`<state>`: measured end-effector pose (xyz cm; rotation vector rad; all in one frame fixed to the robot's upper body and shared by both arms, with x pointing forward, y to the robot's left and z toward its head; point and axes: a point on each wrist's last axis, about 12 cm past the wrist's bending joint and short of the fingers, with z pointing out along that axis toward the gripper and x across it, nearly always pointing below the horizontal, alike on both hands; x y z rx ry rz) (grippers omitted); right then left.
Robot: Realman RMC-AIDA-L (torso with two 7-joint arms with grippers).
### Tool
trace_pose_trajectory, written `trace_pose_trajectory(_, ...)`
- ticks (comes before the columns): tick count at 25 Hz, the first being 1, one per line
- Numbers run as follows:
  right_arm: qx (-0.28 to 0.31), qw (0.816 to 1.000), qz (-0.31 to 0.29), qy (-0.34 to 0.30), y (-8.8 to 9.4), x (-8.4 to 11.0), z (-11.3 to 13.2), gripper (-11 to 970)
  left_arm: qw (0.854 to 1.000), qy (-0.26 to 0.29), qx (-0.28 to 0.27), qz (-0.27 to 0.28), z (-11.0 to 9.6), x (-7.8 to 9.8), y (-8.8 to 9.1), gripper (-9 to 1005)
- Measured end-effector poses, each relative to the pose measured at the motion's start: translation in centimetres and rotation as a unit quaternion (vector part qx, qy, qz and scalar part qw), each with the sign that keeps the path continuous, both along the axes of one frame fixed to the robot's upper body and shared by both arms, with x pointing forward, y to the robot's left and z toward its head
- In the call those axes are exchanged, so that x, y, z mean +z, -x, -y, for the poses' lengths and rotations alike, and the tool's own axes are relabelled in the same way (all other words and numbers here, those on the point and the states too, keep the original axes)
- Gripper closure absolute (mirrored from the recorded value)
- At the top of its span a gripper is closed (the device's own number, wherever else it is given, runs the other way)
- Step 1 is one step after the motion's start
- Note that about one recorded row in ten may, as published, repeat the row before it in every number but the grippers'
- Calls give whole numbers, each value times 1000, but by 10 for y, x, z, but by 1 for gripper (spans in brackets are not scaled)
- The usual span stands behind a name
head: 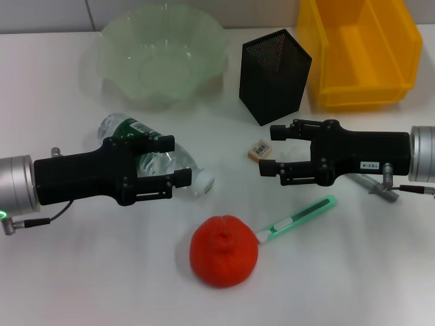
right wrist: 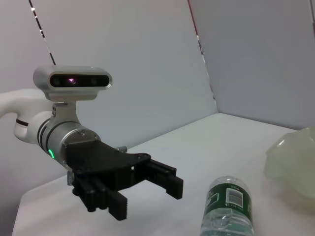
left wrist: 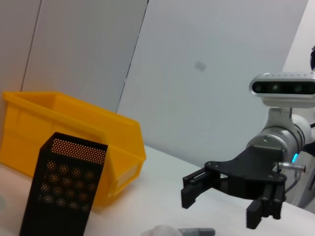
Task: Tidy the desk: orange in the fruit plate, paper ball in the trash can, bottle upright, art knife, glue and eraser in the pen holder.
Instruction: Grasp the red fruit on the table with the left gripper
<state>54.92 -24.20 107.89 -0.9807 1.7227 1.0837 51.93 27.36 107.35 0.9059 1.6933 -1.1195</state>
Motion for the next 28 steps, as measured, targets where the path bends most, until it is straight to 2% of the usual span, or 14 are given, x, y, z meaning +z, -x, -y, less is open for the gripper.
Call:
trace_pose_trajectory(5,-3,1000,-5,-4,1,0,3,127,999,12,-32,-3,6,4,3,207)
trace_pose_trajectory(12,-9,1000,-15,-4,1,2,10,127,997,-26,-67,-27,20,-3,3,209)
trace_pose_trajectory(20,-5,1000,-15,-5,-4,8,10,128,997,-20,-73,-30,25,-4,4,212)
trace_pose_trajectory(28,-23,1000,-17,-9,-8,13,22,128,995,-20,-96,-34,29,-6,11,215)
